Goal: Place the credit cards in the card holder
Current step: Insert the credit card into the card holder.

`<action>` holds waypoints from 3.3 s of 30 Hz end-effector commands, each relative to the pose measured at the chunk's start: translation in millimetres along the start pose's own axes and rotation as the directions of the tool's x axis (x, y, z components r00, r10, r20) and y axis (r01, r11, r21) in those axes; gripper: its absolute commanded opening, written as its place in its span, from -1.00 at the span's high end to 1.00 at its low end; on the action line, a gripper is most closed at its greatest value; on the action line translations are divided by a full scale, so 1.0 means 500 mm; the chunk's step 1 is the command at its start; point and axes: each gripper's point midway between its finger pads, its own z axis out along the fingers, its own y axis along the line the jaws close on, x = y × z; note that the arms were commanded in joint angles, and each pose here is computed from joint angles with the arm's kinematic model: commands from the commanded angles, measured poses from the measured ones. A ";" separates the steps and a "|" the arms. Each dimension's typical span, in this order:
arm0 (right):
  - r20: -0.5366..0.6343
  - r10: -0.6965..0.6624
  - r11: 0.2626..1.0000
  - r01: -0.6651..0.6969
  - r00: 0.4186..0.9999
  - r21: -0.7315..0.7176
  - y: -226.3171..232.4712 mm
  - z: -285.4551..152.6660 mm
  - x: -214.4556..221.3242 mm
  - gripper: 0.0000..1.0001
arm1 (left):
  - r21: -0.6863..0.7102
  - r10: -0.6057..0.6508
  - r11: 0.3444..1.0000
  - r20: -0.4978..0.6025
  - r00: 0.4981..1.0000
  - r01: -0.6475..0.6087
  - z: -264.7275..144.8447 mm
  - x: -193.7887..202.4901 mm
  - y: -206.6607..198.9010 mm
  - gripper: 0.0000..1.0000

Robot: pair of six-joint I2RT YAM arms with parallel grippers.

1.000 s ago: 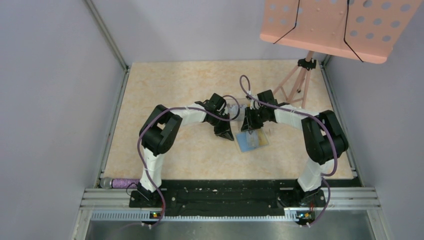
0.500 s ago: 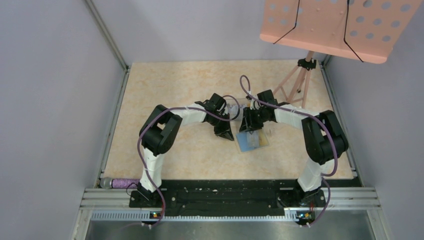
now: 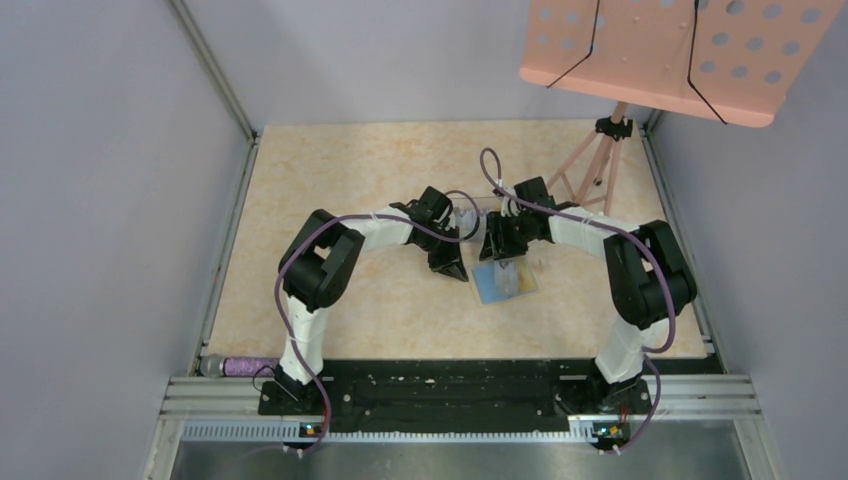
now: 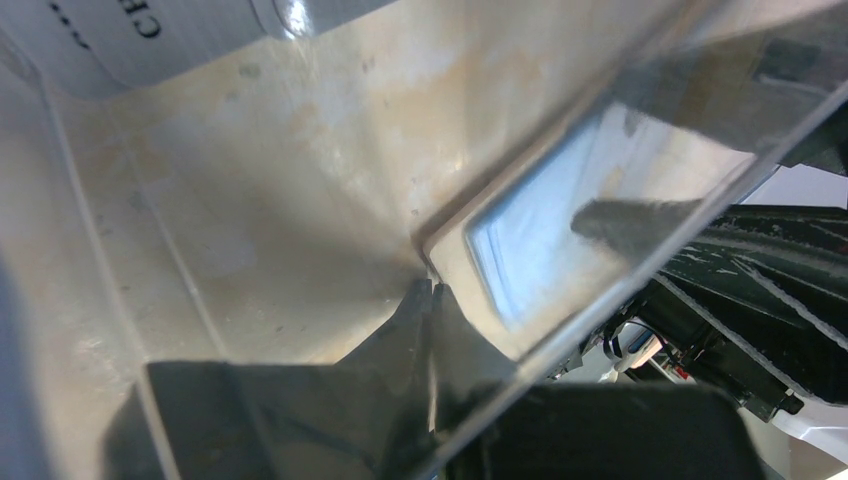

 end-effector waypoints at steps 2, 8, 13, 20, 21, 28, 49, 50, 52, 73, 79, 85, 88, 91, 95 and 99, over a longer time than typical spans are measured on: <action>0.039 -0.041 0.999 0.041 0.998 0.011 0.015 -0.020 -0.026 0.07 | 0.002 0.025 1.000 -0.008 1.000 -0.025 0.011 0.000 0.003 1.00; 0.005 -0.038 0.999 0.038 0.999 -0.010 0.019 -0.020 -0.003 0.27 | 0.002 0.026 1.000 -0.007 1.000 -0.026 0.010 0.000 0.001 1.00; -0.004 -0.036 0.999 0.035 0.999 -0.036 0.029 -0.023 0.009 0.47 | 0.002 0.025 1.000 -0.007 1.000 -0.025 0.011 0.000 0.001 1.00; 0.051 -0.045 0.999 0.046 0.998 -0.014 0.043 -0.052 -0.028 0.17 | 0.000 0.029 1.000 -0.003 1.000 -0.029 0.009 0.000 0.000 1.00; 0.069 -0.045 0.999 0.045 0.997 0.000 0.045 -0.062 -0.039 0.11 | 0.000 0.028 1.000 -0.001 1.000 -0.028 0.008 0.000 0.000 1.00; 0.143 0.042 0.996 -0.053 0.989 0.076 0.033 -0.123 -0.060 -0.10 | 0.004 0.032 0.999 0.002 0.999 -0.032 0.006 -0.001 -0.005 1.00; 0.002 0.298 0.951 -0.297 0.955 0.088 -0.071 -0.083 0.043 0.08 | 0.005 0.034 0.999 -0.005 0.999 -0.034 0.010 0.004 -0.007 1.00; 0.001 0.296 0.951 -0.295 0.955 0.091 -0.074 -0.080 0.041 0.08 | 0.005 0.035 0.999 -0.006 0.999 -0.035 0.010 0.004 -0.007 1.00; -0.002 0.294 0.951 -0.292 0.956 0.102 -0.081 -0.074 0.039 0.08 | 0.006 0.036 0.999 -0.005 0.999 -0.036 0.009 0.003 -0.007 1.00; -0.077 0.219 0.974 -0.214 0.973 0.071 -0.065 -0.041 0.056 0.11 | 0.004 0.038 0.999 -0.008 0.999 -0.038 0.011 0.001 -0.011 1.00; -0.022 0.191 0.974 -0.187 0.981 0.129 -0.079 -0.056 0.027 0.10 | -0.001 0.036 0.999 -0.008 0.999 -0.036 0.011 0.002 -0.006 1.00; 0.027 0.133 0.979 -0.135 0.991 0.154 -0.079 -0.077 -0.013 0.09 | -0.004 0.039 0.999 -0.007 0.999 -0.039 0.009 0.001 -0.008 1.00; 0.035 0.109 0.987 -0.112 0.993 0.115 -0.064 -0.078 -0.025 0.09 | -0.005 0.040 0.999 -0.007 0.999 -0.040 0.009 0.002 -0.008 1.00; 0.038 0.090 0.993 -0.092 0.995 0.068 -0.045 -0.071 -0.033 0.09 | -0.004 0.040 0.999 -0.006 0.999 -0.040 0.009 0.001 -0.008 1.00; 0.018 0.061 0.997 -0.061 0.998 0.037 -0.020 -0.051 -0.038 0.08 | -0.004 0.041 0.999 -0.009 0.999 -0.041 0.010 0.002 -0.008 1.00; -0.001 0.052 0.998 -0.052 0.999 0.038 -0.009 -0.027 -0.039 0.07 | -0.006 0.042 0.999 -0.008 0.999 -0.042 0.008 0.002 -0.007 1.00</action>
